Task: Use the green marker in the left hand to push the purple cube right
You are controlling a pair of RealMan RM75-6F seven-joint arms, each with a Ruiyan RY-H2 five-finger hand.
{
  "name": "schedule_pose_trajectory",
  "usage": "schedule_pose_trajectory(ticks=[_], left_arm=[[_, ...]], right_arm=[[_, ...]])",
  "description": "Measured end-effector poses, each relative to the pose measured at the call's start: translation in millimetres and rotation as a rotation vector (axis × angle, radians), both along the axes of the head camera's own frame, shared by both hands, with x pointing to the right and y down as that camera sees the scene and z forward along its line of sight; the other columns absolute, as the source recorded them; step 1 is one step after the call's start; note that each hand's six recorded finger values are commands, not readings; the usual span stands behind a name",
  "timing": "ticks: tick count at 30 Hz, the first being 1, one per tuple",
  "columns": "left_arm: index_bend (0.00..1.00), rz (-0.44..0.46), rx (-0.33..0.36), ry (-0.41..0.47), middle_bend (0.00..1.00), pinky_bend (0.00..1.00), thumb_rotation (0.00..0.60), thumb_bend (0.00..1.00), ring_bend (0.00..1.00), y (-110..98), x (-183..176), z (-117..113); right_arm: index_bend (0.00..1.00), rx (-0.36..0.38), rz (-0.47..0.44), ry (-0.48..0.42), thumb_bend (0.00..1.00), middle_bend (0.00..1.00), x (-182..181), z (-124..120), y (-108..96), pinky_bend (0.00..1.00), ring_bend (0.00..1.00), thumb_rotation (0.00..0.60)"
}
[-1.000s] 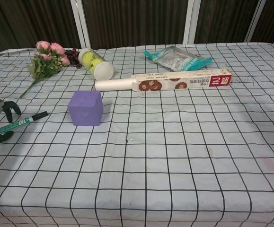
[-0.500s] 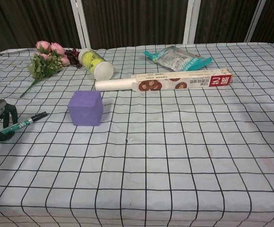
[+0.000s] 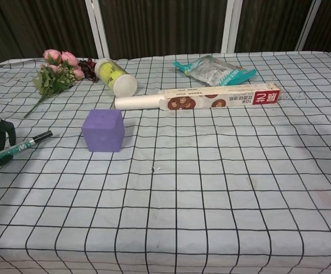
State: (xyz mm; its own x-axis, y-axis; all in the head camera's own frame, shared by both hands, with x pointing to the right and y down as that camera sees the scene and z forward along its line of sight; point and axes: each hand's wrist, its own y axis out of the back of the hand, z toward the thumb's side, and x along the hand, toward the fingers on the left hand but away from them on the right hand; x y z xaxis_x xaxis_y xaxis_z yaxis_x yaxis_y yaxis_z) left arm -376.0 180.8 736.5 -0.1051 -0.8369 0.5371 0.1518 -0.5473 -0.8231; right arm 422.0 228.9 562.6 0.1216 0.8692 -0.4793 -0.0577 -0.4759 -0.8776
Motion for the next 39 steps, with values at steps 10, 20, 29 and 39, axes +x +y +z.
schedule_pose_trajectory(ticks=[10, 20, 29, 39], left_arm=[[0.75, 0.099, 0.053, 0.177, 0.76, 0.14, 0.600, 0.53, 0.45, -15, -6, -14], [0.75, 0.297, 0.097, 0.258, 0.74, 0.14, 0.600, 0.51, 0.43, -47, -30, -12], [0.75, 0.482, 0.072, 0.216, 0.74, 0.14, 0.600, 0.51, 0.43, -48, -11, 2], [0.74, 0.520, 0.093, 0.244, 0.74, 0.14, 0.600, 0.51, 0.43, -56, 25, 11]], right_arm=[[0.00, -0.007, -0.001, 0.009, 0.31, 0.00, 0, 3, 0, 0.00, 0.00, 0.600], [0.00, -0.005, 0.010, 0.016, 0.31, 0.00, 1, 4, -2, 0.00, 0.00, 0.600], [0.00, -0.008, 0.017, 0.015, 0.30, 0.00, 3, 3, -2, 0.00, 0.00, 0.600], [0.00, -0.012, 0.014, 0.004, 0.31, 0.00, 3, 2, -1, 0.00, 0.00, 0.600]])
